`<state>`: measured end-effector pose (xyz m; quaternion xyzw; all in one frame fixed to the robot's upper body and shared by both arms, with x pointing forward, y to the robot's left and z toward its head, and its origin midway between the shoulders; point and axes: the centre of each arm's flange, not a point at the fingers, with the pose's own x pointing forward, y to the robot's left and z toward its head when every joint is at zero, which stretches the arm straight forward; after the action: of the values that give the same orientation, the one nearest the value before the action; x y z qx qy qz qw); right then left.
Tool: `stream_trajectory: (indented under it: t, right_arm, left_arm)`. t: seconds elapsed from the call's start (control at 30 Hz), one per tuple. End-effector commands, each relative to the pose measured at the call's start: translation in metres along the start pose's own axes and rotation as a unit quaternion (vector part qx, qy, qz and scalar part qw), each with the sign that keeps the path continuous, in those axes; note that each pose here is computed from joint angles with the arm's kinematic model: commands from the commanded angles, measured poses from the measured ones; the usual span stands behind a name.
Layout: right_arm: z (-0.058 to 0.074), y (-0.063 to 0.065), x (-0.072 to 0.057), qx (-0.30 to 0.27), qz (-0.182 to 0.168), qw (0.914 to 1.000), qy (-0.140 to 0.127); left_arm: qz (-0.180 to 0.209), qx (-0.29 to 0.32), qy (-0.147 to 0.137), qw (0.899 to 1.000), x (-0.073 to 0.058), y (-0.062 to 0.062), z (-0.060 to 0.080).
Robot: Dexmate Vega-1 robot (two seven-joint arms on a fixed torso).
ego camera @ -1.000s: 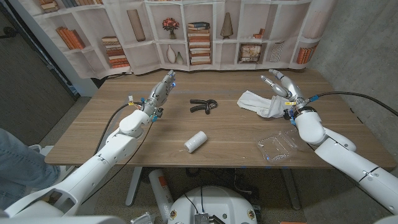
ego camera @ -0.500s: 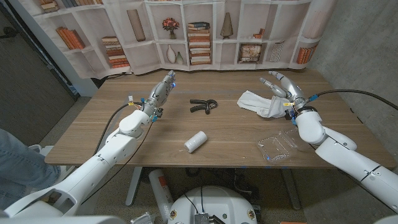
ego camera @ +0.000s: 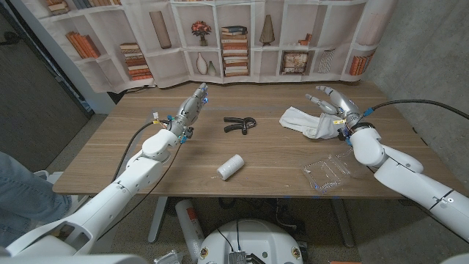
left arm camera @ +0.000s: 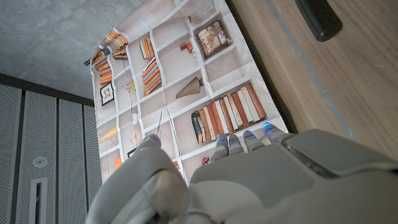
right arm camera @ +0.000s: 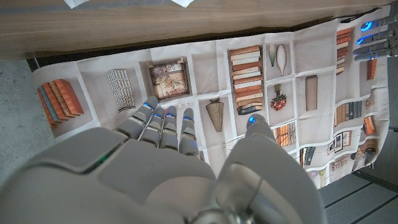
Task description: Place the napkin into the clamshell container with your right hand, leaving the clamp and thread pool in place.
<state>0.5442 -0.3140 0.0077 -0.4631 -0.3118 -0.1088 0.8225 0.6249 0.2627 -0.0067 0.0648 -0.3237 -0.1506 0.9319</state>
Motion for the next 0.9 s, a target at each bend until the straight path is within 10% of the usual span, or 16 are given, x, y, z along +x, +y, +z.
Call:
stream_trajectory:
  t: [0.03, 0.9]
  right_arm:
    - [-0.006, -0.003, 0.003, -0.009, 0.03, 0.9994, 0.012]
    - [-0.012, 0.0, 0.005, -0.057, 0.089, 0.994, 0.027]
  left_arm:
    - [-0.002, 0.001, 0.004, 1.0, 0.004, -0.003, -0.002]
    - [-0.014, 0.002, 0.016, 1.0, 0.013, -0.014, -0.006]
